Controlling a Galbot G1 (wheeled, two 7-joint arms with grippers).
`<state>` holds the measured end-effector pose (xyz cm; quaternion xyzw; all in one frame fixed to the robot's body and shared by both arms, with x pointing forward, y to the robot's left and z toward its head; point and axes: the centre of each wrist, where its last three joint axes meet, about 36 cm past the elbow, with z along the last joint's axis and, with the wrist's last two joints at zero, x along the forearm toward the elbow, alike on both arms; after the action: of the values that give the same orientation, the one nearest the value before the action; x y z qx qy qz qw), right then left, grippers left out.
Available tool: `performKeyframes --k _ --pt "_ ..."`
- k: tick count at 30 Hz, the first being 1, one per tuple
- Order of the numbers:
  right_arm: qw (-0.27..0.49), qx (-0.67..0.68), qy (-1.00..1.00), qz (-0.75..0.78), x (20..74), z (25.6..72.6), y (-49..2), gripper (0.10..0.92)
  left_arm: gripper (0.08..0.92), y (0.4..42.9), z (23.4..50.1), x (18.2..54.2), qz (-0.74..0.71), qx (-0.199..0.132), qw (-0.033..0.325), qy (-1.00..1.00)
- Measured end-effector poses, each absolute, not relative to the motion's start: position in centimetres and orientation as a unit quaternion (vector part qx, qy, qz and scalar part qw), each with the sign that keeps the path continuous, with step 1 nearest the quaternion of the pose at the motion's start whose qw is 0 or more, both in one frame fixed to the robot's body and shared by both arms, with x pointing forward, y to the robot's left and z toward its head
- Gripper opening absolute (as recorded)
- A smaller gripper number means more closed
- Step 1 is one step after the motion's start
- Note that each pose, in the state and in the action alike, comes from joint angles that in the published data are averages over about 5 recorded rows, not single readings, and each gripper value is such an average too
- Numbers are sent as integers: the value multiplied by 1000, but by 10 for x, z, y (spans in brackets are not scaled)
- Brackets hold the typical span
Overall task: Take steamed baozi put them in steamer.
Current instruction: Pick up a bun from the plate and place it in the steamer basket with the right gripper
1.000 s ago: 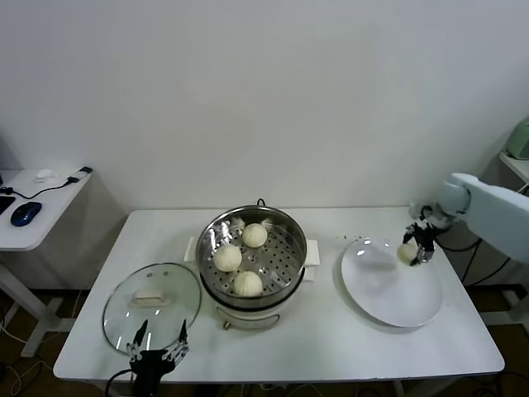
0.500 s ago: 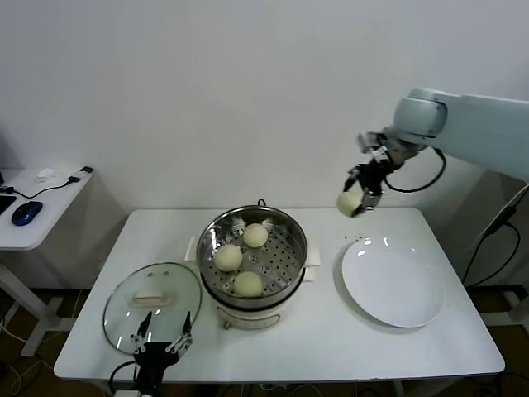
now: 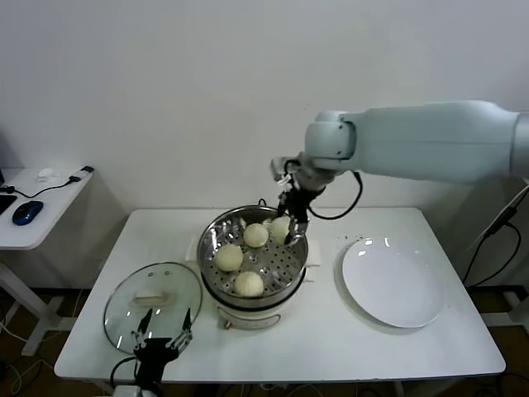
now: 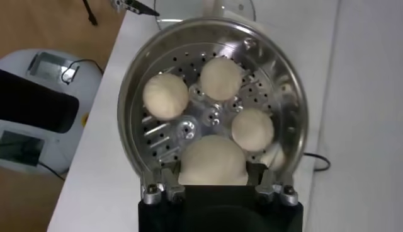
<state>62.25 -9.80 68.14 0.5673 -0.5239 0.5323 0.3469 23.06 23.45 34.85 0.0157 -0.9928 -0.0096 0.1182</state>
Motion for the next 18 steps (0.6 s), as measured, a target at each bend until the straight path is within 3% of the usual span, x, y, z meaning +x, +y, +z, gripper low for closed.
performKeyframes --k 18 --pt "382 534 -520 547 621 602 -83 706 823 234 344 232 -7 13 122 -992"
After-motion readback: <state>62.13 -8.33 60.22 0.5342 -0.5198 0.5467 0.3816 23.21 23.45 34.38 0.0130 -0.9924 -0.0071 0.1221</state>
